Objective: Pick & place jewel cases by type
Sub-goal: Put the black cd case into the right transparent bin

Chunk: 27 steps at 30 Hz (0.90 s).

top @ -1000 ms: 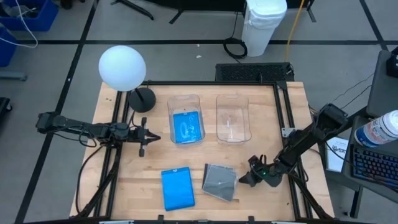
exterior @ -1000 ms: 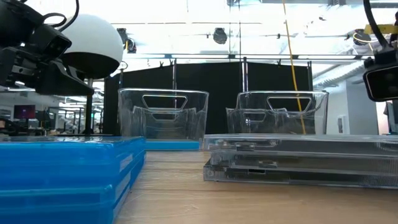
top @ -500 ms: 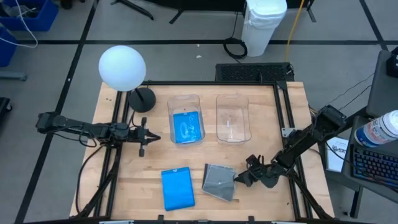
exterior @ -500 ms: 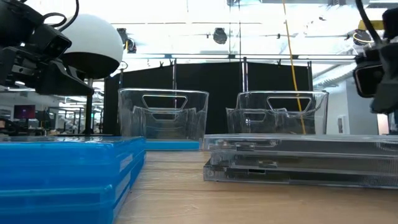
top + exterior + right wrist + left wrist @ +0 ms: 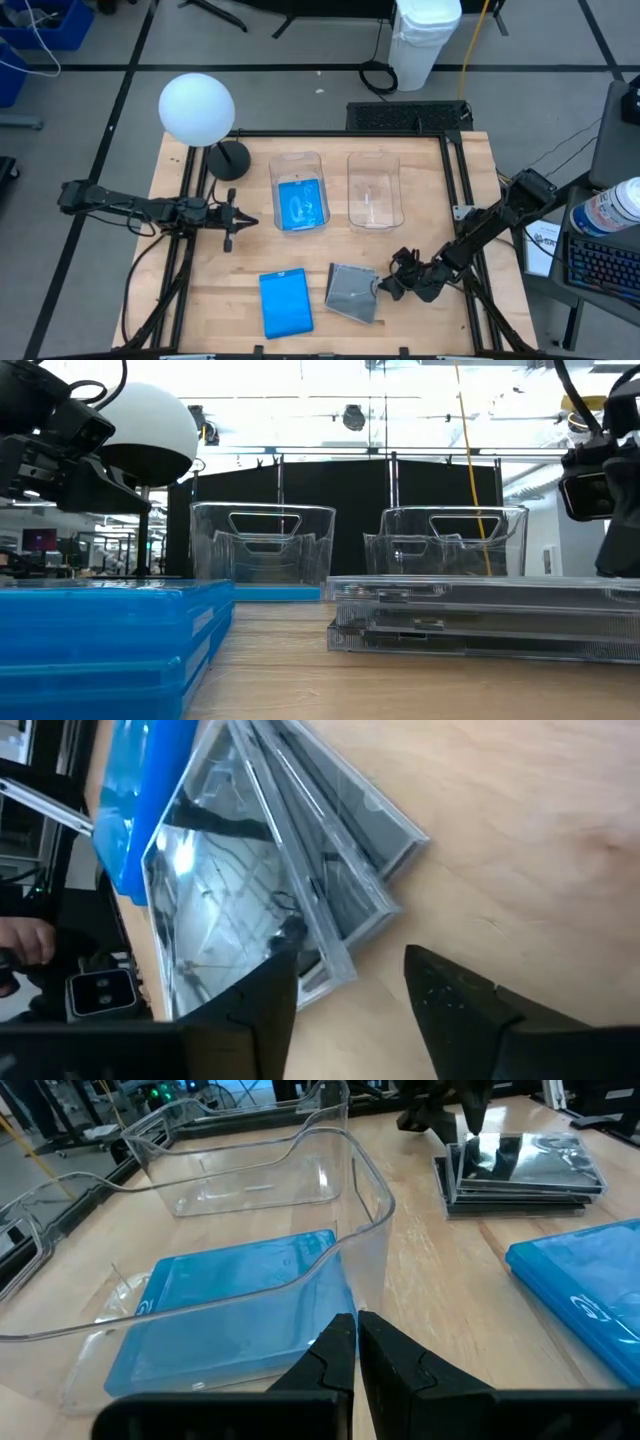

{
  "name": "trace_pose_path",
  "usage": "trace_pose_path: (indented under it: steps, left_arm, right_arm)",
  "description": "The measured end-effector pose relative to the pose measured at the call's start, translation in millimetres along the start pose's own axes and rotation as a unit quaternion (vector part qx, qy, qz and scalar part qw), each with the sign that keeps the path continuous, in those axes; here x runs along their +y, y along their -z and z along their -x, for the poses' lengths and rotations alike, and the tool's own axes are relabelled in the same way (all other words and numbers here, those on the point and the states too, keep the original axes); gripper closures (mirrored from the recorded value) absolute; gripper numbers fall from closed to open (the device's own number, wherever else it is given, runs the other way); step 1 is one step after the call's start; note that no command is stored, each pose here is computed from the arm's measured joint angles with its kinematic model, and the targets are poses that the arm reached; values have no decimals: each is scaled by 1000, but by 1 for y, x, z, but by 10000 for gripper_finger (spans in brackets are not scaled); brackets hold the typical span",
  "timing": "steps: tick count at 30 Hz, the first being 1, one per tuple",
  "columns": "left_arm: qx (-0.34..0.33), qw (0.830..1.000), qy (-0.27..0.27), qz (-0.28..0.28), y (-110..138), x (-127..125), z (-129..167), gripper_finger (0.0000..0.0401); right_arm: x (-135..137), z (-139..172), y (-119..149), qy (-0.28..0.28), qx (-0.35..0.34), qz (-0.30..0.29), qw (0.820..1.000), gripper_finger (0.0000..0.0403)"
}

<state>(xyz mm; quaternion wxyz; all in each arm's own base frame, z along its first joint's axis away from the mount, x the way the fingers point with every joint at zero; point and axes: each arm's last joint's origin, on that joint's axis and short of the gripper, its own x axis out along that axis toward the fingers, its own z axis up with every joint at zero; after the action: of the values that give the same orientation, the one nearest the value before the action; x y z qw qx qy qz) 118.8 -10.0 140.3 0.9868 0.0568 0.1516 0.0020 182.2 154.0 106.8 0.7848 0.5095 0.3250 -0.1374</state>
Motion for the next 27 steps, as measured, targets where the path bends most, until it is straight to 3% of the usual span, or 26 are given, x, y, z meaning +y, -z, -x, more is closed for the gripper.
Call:
trace_pose_path:
  steps: [8, 16, 27]
  left_arm:
    - [0, 1000, 0, 0, 0, 0, 0, 375]
    - [0, 1000, 1, 1, 0, 0, 0, 375]
    - [6, 1000, 2, 13, 1, 0, 0, 375]
  right_arm:
    - [1, 0, -1, -3, -1, 19, 1000, 286]
    - [2, 0, -2, -10, -20, 18, 1000, 390]
    - [3, 1, -2, -10, -33, 27, 999, 402]
